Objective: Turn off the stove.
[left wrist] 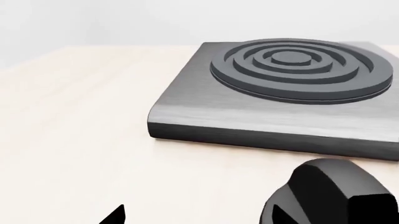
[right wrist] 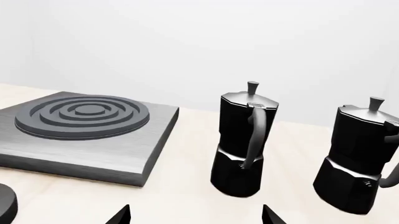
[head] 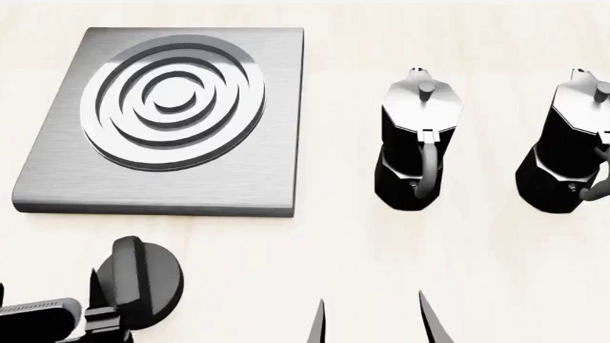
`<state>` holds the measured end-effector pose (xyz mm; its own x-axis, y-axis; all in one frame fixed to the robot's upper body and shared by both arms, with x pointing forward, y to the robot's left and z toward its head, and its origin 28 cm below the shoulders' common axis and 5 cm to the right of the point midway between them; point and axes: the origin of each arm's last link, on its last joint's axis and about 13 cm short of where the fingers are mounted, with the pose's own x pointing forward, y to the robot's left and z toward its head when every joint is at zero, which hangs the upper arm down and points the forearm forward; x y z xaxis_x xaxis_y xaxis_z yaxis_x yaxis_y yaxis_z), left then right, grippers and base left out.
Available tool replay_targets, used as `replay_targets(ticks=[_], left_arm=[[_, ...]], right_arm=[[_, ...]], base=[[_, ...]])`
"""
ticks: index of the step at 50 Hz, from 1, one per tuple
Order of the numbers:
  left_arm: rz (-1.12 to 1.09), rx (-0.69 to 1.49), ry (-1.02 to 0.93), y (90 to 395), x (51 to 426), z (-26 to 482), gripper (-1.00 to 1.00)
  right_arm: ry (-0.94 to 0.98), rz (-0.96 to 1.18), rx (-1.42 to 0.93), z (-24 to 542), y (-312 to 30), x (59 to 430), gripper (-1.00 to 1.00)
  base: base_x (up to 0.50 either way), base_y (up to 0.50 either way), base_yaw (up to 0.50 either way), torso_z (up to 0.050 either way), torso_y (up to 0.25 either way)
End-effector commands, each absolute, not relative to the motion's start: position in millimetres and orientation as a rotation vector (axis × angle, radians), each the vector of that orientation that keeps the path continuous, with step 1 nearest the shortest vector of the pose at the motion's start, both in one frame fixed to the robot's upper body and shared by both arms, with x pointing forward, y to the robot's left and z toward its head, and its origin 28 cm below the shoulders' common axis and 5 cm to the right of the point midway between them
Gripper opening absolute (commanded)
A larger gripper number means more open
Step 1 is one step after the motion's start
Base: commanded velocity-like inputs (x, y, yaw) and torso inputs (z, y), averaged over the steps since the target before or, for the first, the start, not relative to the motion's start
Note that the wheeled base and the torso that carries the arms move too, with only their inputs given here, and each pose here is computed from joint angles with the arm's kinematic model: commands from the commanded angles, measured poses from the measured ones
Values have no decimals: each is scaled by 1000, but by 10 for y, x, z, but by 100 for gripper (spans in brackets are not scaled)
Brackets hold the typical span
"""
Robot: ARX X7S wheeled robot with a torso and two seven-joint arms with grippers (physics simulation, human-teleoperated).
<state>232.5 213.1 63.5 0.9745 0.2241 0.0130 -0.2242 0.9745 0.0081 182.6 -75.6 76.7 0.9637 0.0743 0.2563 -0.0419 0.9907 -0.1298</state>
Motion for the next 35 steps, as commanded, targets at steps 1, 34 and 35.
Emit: replay_targets(ticks=[1, 34, 35], left_arm=[[223, 22, -5, 2131, 2423, 606, 100], [262, 42, -108, 2194, 2362, 759, 100], [261, 42, -111, 2194, 2356, 764, 100]], right_arm=[[-264, 61, -122, 769, -754, 1826, 100], [-259, 70, -123, 755, -746, 1828, 100], [-259, 70, -124, 755, -746, 1828, 100]], base=[[0, 0, 0, 0, 0], [0, 0, 0, 0, -1], [0, 0, 0, 0, 0]])
